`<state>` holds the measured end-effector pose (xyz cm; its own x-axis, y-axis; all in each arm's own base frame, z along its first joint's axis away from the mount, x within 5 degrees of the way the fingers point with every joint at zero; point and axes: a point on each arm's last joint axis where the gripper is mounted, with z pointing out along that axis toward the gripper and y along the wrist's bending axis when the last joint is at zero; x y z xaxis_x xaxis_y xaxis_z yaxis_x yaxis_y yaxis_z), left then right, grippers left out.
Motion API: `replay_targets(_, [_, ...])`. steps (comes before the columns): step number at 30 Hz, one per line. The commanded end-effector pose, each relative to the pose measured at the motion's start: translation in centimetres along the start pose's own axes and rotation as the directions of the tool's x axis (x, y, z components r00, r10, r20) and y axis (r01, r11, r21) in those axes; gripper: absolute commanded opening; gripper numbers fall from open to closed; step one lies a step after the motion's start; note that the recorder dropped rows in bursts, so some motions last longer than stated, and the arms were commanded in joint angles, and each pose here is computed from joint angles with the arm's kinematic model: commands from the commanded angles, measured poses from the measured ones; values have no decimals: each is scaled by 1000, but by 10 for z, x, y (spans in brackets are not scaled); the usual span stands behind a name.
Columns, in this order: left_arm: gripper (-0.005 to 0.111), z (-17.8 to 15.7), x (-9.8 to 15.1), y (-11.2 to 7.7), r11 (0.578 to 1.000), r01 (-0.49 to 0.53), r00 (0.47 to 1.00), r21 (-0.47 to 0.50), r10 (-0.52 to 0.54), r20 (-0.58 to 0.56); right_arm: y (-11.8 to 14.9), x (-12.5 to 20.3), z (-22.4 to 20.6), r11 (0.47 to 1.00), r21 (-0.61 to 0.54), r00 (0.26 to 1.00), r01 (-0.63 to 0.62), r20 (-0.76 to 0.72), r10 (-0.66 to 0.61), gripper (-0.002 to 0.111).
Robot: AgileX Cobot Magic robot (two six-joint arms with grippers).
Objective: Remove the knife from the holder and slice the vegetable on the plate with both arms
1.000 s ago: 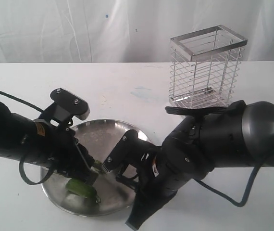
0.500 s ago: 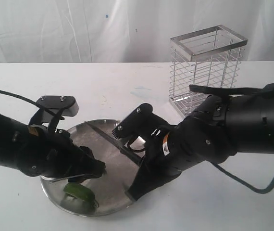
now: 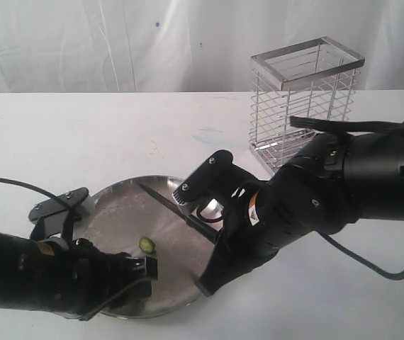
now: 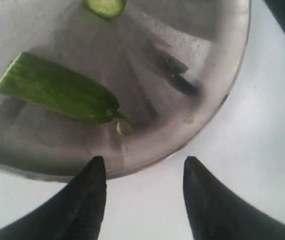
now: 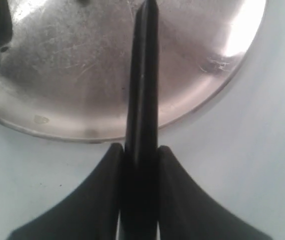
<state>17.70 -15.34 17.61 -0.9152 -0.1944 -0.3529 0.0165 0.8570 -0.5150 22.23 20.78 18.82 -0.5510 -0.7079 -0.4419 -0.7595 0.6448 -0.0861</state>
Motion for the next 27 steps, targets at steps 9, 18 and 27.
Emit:
replay_targets(9, [70, -1, -4, -4, 980, 196, 975, 45, -200, 93, -4, -9, -23, 996, 32, 991, 82, 103, -85, 0])
replay_targets(18, [74, -2, -8, -4, 916, 392, 910, 79, -399, 112, -5, -10, -28, 995, 37, 988, 88, 121, -92, 0])
replay_targets(27, [71, 1, 1, 13, 900, 436, 888, 29, -435, 147, -4, -11, -28, 996, 37, 987, 85, 130, -90, 0])
